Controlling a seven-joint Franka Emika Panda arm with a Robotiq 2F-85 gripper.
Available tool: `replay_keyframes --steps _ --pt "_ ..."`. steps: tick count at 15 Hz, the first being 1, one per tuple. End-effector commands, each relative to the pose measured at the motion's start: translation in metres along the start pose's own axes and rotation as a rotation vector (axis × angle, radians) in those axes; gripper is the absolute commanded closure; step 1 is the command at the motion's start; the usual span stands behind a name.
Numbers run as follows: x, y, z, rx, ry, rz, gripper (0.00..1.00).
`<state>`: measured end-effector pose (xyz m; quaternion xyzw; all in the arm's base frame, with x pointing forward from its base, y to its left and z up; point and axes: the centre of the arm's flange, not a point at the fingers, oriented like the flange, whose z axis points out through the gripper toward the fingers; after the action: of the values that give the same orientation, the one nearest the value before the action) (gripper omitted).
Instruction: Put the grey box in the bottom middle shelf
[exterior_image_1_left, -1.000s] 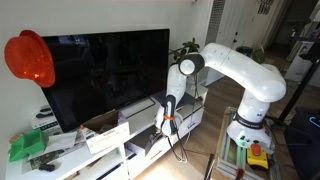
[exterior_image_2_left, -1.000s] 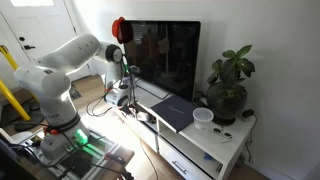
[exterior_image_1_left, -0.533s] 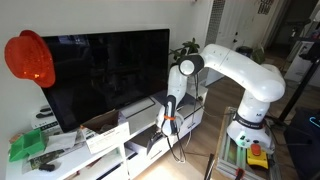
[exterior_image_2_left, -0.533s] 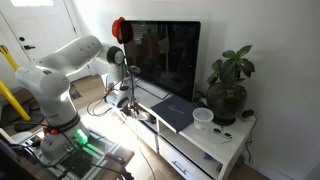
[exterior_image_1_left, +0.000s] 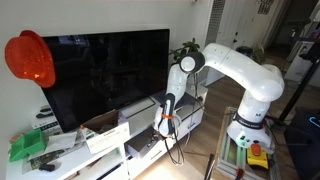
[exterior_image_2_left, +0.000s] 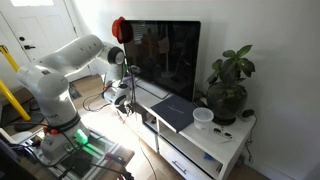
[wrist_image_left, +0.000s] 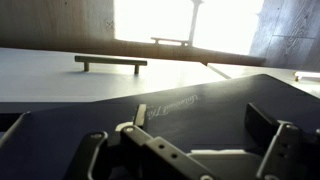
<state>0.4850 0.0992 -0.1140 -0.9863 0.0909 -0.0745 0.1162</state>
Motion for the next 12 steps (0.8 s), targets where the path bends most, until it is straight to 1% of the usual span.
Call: replay_keyframes --steps 1,3,5,6,8,9,12 --pt "0.011 -0.007 0.0 -0.004 -0.031 -0.005 0.0" --pt "0.017 0.004 -0.001 -0.038 0.004 0.025 0.0" --pt "0.021 0.023 -0.006 -0.08 0.036 0.083 0.0" --pt "0.022 0.035 -0.009 -0.115 0.058 0.104 0.0" --pt "0.027 0.054 -0.017 -0.149 0.109 0.147 0.0" --pt "0.028 0.061 -0.02 -0.166 0.129 0.162 0.0" --pt "0.031 0.068 -0.025 -0.194 0.149 0.17 0.0"
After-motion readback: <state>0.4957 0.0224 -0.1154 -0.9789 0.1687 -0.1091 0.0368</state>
